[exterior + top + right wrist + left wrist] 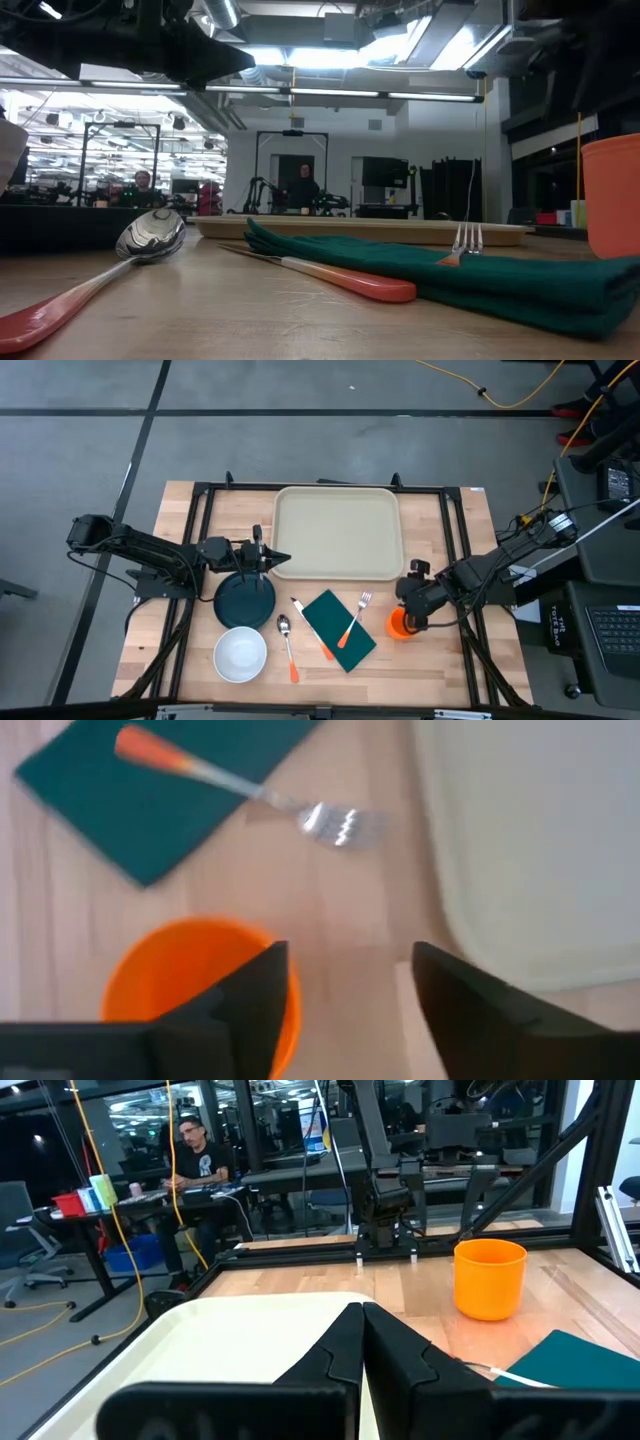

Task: Set up tray
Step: Put the orange cup on the gray tray

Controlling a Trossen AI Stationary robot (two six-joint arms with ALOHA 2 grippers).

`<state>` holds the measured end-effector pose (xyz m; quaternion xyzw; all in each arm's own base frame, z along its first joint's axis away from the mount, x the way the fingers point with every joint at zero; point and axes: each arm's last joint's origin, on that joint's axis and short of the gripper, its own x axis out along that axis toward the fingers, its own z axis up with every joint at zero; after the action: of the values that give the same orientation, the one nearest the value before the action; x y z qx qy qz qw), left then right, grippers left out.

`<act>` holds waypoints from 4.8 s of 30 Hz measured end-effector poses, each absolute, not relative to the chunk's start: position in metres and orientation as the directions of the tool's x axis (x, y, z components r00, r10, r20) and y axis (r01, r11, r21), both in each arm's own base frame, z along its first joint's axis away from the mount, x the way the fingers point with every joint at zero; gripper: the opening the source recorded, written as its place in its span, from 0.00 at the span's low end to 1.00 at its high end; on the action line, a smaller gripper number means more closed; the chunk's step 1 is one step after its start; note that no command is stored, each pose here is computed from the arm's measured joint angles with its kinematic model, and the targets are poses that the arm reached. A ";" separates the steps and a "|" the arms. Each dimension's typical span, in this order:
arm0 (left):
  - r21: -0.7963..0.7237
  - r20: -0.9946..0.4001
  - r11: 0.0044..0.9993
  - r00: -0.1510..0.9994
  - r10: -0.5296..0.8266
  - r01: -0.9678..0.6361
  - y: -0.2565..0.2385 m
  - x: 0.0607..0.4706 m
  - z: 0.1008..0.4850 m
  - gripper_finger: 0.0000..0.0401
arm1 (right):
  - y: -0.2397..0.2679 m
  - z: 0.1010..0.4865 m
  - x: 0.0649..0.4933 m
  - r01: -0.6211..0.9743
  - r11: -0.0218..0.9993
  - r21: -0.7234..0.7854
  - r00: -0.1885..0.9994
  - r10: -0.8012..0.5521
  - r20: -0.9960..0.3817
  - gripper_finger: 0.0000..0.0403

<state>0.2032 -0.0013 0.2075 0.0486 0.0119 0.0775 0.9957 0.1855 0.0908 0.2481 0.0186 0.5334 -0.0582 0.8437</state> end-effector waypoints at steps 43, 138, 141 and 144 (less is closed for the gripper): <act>0.100 -0.045 0.983 0.986 0.159 -0.154 -0.001 0.203 0.205 0.01 | 0.135 0.228 0.120 0.157 0.987 0.019 0.338 -0.036 -0.940 0.62; 0.099 -0.036 0.984 0.988 0.150 -0.146 -0.001 0.203 0.206 0.01 | 0.131 0.223 0.137 0.057 0.996 0.069 0.371 0.043 -0.928 0.14; 0.099 -0.036 0.984 0.988 0.149 -0.145 -0.001 0.203 0.206 0.01 | 0.130 0.235 0.138 0.064 0.998 0.029 0.384 0.002 -0.923 0.14; 0.109 -0.037 0.984 0.988 0.149 -0.144 -0.001 0.203 0.206 0.01 | 0.128 0.247 0.143 0.090 0.995 0.040 0.405 0.001 -0.914 0.14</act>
<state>0.2032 -0.0015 0.2057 0.0530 0.0222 0.0735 0.9956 0.1425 0.1282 0.2467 0.0414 0.5447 -0.0266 0.8372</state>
